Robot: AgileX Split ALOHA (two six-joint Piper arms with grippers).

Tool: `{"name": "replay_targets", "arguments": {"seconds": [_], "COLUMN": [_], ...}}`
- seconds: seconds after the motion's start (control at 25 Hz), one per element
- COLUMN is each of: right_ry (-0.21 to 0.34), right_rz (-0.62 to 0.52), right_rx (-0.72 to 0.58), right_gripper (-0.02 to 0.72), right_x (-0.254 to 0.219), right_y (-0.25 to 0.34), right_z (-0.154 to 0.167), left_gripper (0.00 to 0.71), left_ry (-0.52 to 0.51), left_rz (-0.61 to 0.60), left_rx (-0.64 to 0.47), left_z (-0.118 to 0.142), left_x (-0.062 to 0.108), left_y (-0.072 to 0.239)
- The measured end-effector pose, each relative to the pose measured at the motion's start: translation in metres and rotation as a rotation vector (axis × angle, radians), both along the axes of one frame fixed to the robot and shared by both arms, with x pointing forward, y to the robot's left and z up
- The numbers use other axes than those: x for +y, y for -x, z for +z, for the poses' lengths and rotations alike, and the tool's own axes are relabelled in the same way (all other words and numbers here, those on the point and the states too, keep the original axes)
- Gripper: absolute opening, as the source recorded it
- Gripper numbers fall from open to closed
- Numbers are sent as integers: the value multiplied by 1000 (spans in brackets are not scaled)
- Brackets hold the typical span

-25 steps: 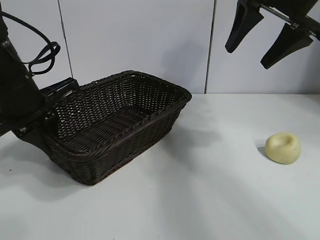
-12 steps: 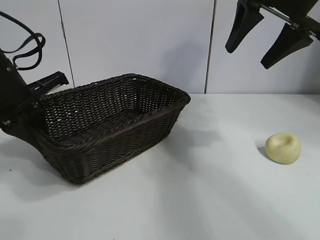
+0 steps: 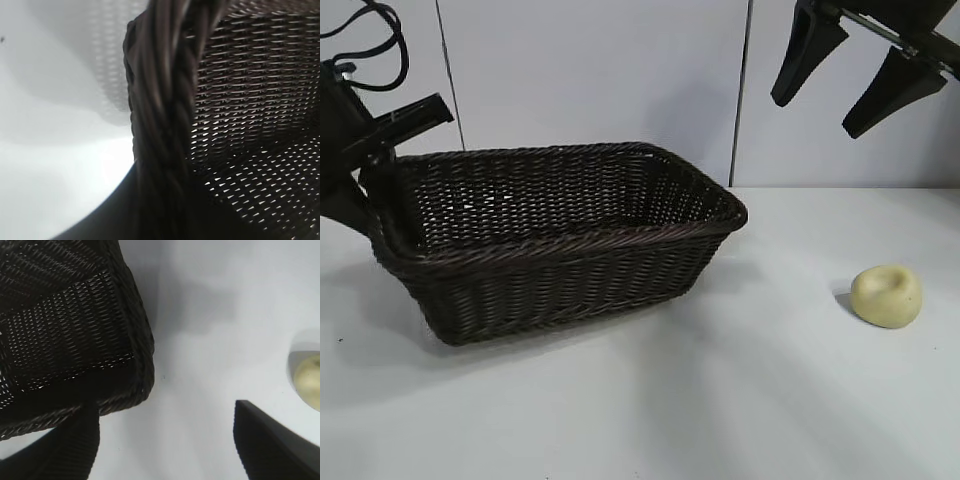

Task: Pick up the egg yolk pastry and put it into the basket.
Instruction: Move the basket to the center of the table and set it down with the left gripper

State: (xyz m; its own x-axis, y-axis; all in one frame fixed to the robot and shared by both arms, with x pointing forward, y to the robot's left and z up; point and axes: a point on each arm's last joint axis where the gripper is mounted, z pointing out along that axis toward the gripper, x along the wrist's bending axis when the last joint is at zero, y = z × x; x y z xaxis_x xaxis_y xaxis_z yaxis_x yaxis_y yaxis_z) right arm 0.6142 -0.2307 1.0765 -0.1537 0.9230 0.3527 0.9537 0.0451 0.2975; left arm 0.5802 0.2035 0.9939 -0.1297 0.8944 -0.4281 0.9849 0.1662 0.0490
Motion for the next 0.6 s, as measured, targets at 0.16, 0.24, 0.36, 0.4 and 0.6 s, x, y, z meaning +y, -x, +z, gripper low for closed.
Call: {"name": "replay_targets", "arguments": {"seconds": [0.16, 0.24, 0.36, 0.4, 0.6], "right_ry": [0, 0, 0, 0, 0], "right_rz": [0, 0, 0, 1, 1], "right_rx": [0, 0, 1, 3, 3], "right_gripper": [540, 540, 540, 540, 540], "right_x": [0, 0, 0, 0, 0], "right_y": [0, 0, 0, 0, 0], "right_z": [0, 0, 0, 0, 0], "left_gripper": [97, 97, 97, 97, 97], "left_ry": [-12, -14, -8, -3, 8], "left_rz": [-100, -155, -225, -248, -305], "left_rx": [17, 18, 15, 9, 11], "left_z": [-9, -10, -11, -11, -21], "left_x": [-1, -2, -5, -7, -11], "left_y": [-3, -7, -17, -20, -38]}}
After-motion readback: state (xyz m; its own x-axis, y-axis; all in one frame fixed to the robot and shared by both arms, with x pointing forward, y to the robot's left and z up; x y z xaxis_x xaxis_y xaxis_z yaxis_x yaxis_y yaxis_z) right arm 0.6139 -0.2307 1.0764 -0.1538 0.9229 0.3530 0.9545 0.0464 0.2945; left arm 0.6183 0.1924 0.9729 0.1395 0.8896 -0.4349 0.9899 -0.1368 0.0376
